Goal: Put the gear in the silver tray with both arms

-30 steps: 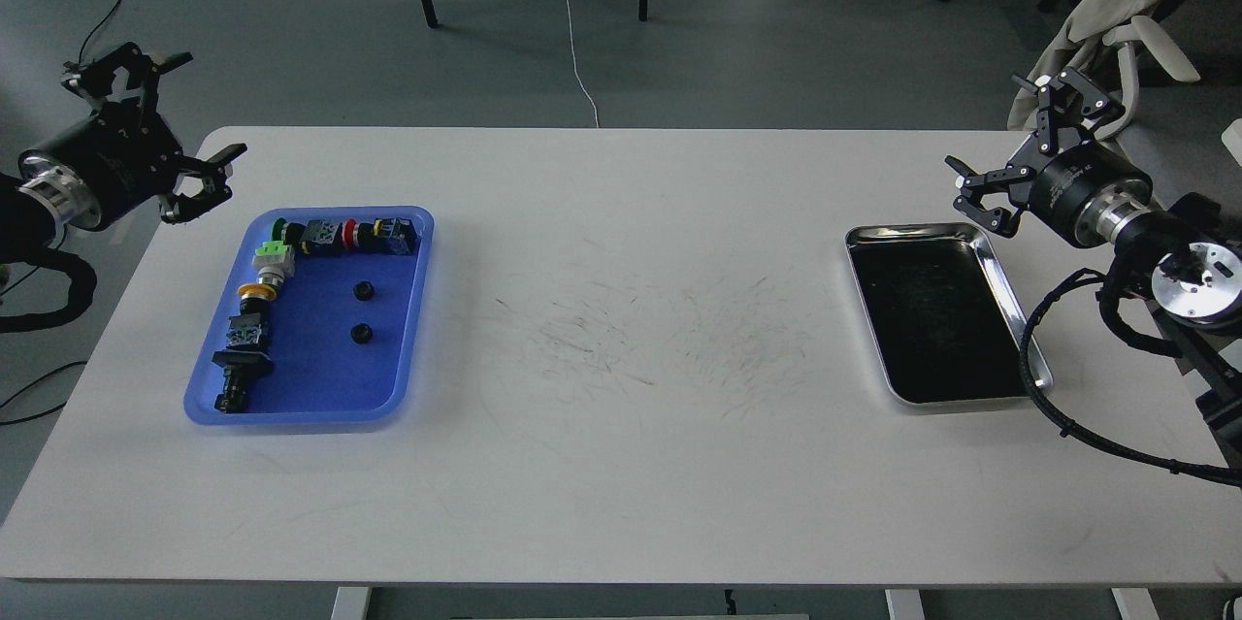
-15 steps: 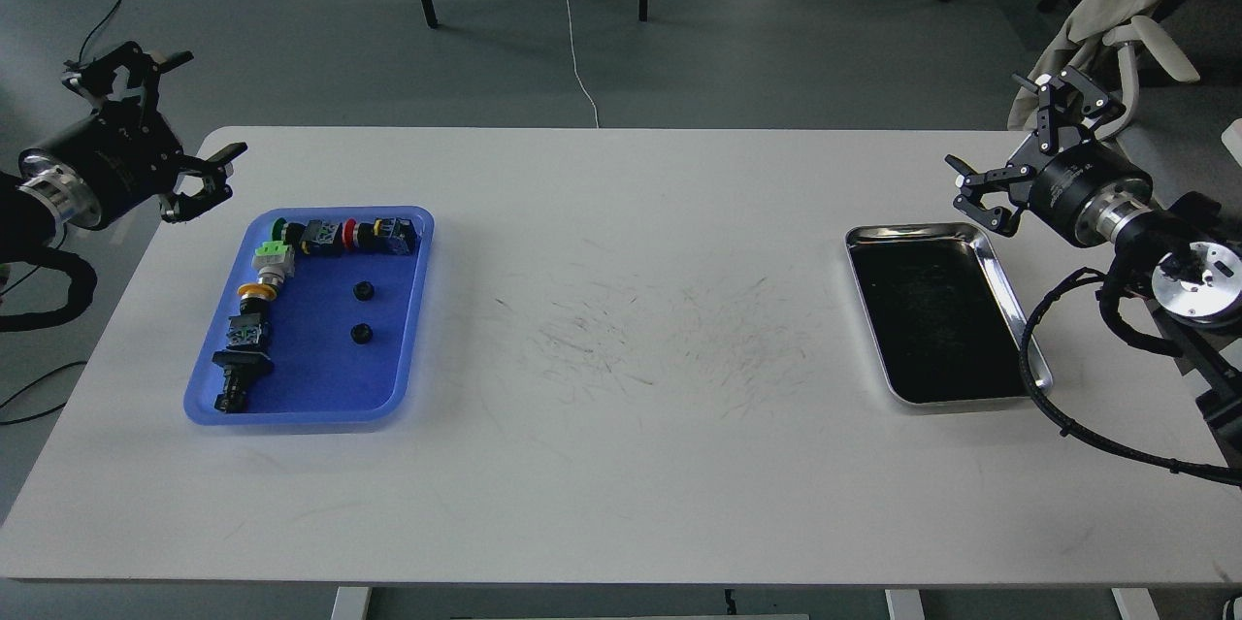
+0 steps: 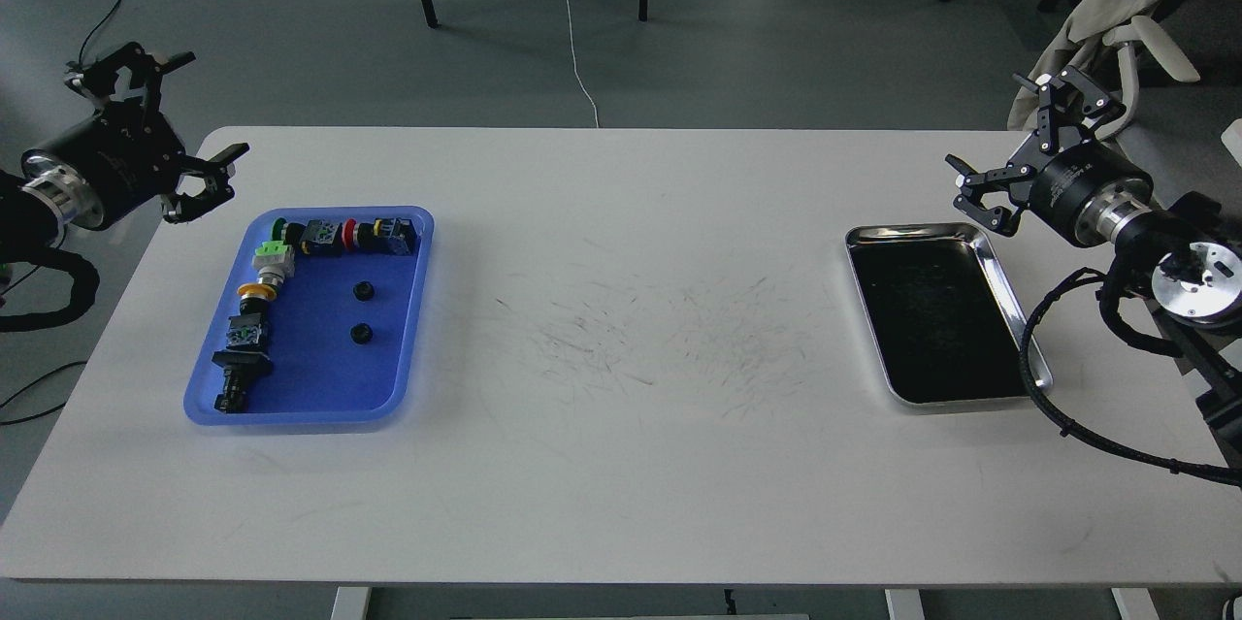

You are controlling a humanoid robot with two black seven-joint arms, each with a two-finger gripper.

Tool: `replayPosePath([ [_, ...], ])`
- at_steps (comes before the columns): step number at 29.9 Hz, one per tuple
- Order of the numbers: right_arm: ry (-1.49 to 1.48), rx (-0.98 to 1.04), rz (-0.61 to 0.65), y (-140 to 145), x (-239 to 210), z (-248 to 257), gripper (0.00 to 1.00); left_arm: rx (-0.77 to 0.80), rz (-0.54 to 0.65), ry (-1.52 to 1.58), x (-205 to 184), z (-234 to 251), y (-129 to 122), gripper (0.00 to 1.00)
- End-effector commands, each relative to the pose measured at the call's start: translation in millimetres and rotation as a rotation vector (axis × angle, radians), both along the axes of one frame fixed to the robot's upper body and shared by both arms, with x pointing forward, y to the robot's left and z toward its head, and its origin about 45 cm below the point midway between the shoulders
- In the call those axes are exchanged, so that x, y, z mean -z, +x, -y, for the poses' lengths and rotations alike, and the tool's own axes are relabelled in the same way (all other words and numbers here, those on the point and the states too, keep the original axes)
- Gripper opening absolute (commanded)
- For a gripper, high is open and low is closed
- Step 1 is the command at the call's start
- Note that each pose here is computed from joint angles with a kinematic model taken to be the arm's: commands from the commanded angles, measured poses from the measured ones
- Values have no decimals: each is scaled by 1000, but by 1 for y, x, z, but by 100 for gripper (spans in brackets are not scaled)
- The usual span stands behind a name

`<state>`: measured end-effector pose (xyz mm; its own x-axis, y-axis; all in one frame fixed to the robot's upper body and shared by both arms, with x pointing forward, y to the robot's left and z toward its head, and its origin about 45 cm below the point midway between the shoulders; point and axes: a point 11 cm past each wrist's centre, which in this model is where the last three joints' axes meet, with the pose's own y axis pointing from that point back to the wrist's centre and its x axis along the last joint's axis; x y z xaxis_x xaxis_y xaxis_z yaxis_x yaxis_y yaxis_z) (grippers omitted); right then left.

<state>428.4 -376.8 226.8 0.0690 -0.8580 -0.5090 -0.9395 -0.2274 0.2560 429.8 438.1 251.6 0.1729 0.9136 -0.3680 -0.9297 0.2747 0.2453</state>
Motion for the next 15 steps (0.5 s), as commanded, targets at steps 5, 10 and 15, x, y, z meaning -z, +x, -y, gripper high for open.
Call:
replayPosePath([
  [5,1,0,0,0,1,-1,99,-2,2,-2,0,1,1,99],
  [10,4,0,-4,-1,3,-1,99,-6,23,-4,-2,1,1,99],
  [15,4,0,-4,-1,3,-1,99,-6,20,-4,-1,3,2,99],
])
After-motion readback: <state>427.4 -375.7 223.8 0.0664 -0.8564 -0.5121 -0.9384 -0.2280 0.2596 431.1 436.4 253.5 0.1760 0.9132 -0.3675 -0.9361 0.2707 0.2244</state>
